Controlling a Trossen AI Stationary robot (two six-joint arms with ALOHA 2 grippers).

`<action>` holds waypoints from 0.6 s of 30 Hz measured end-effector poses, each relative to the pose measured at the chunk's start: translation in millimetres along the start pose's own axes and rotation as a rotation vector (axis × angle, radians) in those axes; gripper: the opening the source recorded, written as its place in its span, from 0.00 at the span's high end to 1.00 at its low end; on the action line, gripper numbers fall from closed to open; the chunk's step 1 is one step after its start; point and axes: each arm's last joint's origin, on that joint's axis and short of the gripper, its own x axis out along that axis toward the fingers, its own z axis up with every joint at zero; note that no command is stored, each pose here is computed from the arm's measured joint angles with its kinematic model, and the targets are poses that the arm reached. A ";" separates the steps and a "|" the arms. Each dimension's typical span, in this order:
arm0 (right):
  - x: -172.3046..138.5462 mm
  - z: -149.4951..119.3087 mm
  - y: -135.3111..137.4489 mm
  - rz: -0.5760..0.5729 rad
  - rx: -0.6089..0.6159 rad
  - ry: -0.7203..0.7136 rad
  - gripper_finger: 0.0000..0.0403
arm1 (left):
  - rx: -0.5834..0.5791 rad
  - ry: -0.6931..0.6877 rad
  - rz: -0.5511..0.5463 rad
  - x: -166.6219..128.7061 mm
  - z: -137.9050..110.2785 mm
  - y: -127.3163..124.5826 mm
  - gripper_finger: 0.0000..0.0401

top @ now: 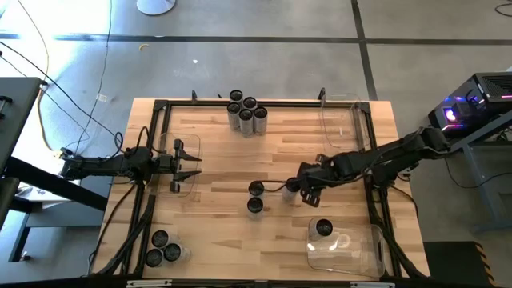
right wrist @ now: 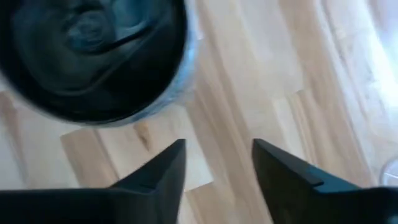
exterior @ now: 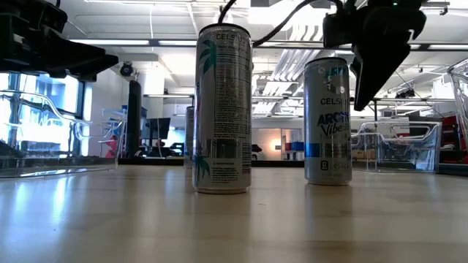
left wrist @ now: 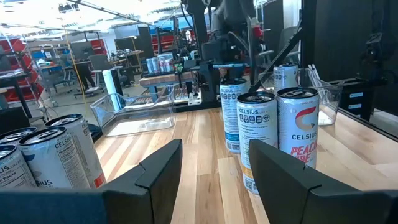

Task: Sort soda cans
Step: Put the white-blue soda can into the top transparent bin

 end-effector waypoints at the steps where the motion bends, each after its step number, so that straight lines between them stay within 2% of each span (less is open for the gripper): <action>1: 0.1 1.2 0.0 0.008 -0.009 -0.006 0.48 | 0.000 0.001 0.000 0.0 -0.1 0.0 0.55; 5: -0.2 6.2 4.2 0.074 -0.104 -0.047 0.30 | 0.000 0.000 0.000 0.0 0.0 0.0 0.55; 8: -0.7 10.6 7.1 0.094 -0.143 -0.099 0.22 | 0.000 0.000 0.000 0.0 0.0 0.0 0.55; 18: -5.7 21.6 20.1 0.111 -0.251 -0.284 0.21 | 0.000 0.001 0.000 0.0 -0.1 0.0 0.55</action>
